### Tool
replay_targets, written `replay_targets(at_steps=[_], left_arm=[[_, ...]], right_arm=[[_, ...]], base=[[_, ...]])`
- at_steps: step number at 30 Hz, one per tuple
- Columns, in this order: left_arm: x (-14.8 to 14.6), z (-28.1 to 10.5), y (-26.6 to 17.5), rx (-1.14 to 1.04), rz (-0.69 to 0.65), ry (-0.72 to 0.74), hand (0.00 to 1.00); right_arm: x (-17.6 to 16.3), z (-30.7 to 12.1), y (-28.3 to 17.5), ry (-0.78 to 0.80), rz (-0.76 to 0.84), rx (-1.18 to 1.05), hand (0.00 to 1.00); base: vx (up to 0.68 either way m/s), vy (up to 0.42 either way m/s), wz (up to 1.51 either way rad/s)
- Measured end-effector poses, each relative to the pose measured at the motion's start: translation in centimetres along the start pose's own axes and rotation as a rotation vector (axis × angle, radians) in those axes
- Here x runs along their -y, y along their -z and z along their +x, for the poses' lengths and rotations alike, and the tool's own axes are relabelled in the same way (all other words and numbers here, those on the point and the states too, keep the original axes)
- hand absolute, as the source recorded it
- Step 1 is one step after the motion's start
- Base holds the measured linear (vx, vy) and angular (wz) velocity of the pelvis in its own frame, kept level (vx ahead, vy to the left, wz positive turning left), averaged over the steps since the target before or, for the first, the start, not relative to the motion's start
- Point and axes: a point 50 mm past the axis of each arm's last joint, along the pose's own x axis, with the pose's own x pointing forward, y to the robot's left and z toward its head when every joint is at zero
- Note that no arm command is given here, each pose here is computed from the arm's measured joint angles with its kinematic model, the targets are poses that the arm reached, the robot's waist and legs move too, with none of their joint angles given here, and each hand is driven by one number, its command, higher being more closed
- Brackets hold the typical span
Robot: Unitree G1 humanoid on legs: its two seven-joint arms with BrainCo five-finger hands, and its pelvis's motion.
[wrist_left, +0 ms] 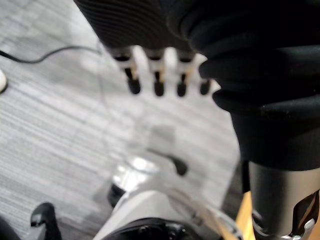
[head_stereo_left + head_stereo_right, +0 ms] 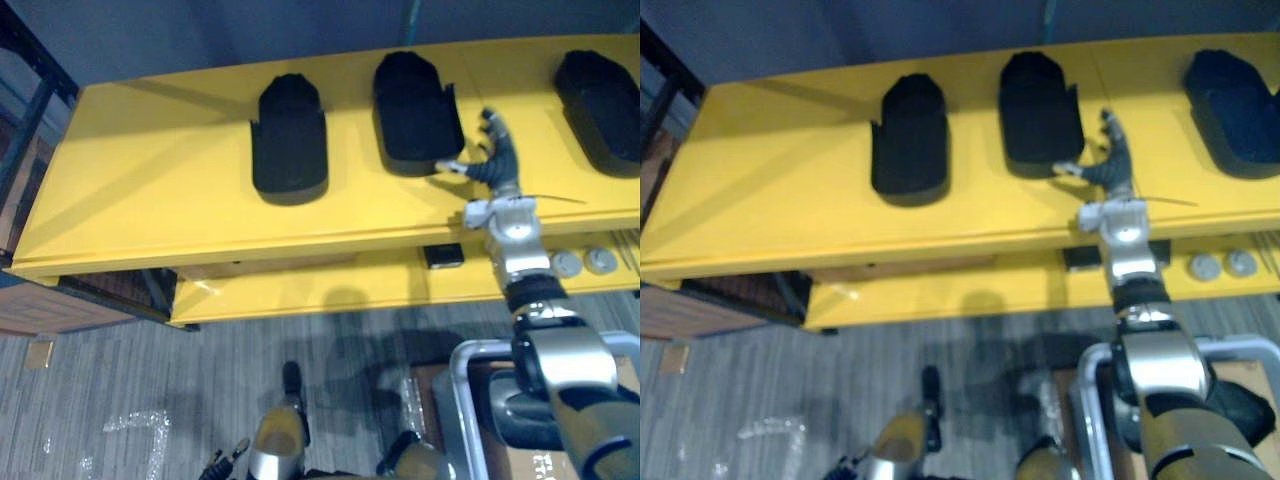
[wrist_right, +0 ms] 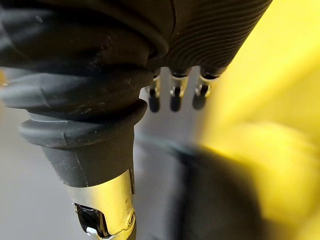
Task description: Walk over and take plastic housings, then place them on the shelf
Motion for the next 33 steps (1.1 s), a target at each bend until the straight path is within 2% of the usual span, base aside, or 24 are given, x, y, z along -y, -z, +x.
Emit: replay_targets(at_steps=[2,5,9,13,15,19,20,21,23,28,33], left_arm=[[-0.1,0.0,-0.4,0.039,0.004,-0.010,0.00],[-0.1,0.0,-1.5,0.139,0.117,-0.012,0.00],[2.4,-1.2,-6.4,0.434,0.212,-0.002,0.00],[3.4,-5.0,-13.1,0.765,0.085,-0.034,0.00],[2.9,-5.6,-14.1,0.787,0.044,-0.047,0.00],[2.5,-4.6,-12.8,0.668,0.064,-0.064,0.00],[1.9,-3.6,-11.1,0.562,0.064,-0.083,0.00],[1.5,-3.1,-10.3,0.516,0.074,-0.097,0.00],[0.4,-1.6,-6.1,0.314,0.127,-0.131,0.00],[-1.7,-1.3,-0.2,0.073,0.142,-0.180,0.00],[-3.7,-1.9,3.2,-0.079,0.101,-0.226,0.00]], right_arm=[[-0.8,-0.5,-1.9,0.000,0.049,0.113,0.00],[-2.3,-3.3,-2.7,-0.060,0.108,0.148,0.00],[-2.6,-8.4,-3.4,-0.137,0.182,0.116,0.00],[-0.5,-14.4,-3.9,-0.268,0.255,-0.010,0.00],[-0.3,-15.7,-4.5,-0.373,0.350,-0.030,0.00],[-1.6,-16.1,-5.3,-0.621,0.571,-0.029,0.00],[-3.4,-16.4,-5.7,-0.769,0.648,-0.040,0.00],[-4.1,-16.6,-5.9,-0.823,0.674,-0.036,0.00],[-7.6,-17.3,-6.6,-1.059,0.757,-0.037,0.00],[-11.0,-16.9,-5.1,-1.186,0.749,-0.116,0.00],[-13.0,-16.1,-6.0,-1.255,0.718,-0.059,0.00]], base=[[0.01,0.002,-0.02],[0.02,-0.022,-0.04],[-0.02,-0.011,-0.11],[-0.04,0.016,-0.18],[-0.01,0.023,-0.24],[-0.02,0.009,-0.17],[0.00,0.000,0.00],[0.00,0.000,0.00],[0.01,-0.003,0.07],[0.01,0.010,0.07],[0.00,0.006,0.17]])
